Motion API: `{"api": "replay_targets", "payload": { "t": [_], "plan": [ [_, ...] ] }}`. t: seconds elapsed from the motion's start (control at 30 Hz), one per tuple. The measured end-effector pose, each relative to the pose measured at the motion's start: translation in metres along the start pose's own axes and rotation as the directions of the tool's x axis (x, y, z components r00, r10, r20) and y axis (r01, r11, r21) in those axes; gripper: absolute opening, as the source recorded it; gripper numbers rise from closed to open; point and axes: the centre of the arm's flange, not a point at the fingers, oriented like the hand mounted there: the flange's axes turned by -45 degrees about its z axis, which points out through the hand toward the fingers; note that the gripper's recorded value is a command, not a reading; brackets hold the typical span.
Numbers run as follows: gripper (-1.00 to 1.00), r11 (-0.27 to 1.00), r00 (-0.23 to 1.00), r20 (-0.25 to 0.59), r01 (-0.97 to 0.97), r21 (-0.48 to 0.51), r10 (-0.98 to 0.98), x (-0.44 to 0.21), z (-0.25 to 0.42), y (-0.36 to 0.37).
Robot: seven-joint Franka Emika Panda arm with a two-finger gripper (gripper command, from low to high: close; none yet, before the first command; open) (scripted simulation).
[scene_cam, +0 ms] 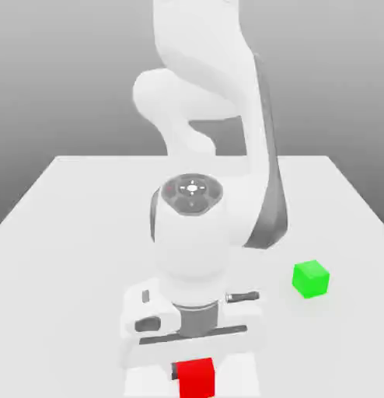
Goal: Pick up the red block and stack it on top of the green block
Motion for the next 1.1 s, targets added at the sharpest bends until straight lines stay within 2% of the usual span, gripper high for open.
{"api": "replay_targets", "payload": {
  "t": [0.23, 0.47, 0.77, 1.1],
  "plan": [
    [-1.0, 0.961, 0.964, -0.026, 0.266, 0.07, -0.265, -0.03, -0.039, -0.11],
    [-1.0, 0.814, 0.817, -0.047, 0.576, 0.081, -0.574, -0.099, -0.057, -0.217],
    [-1.0, 0.564, 0.564, -0.005, 0.826, 0.006, -0.826, -0.195, -0.052, -0.273],
    [-1.0, 0.546, 0.546, 0.002, 0.838, -0.006, -0.838, -0.199, 0.006, -0.274]
  ]
}}
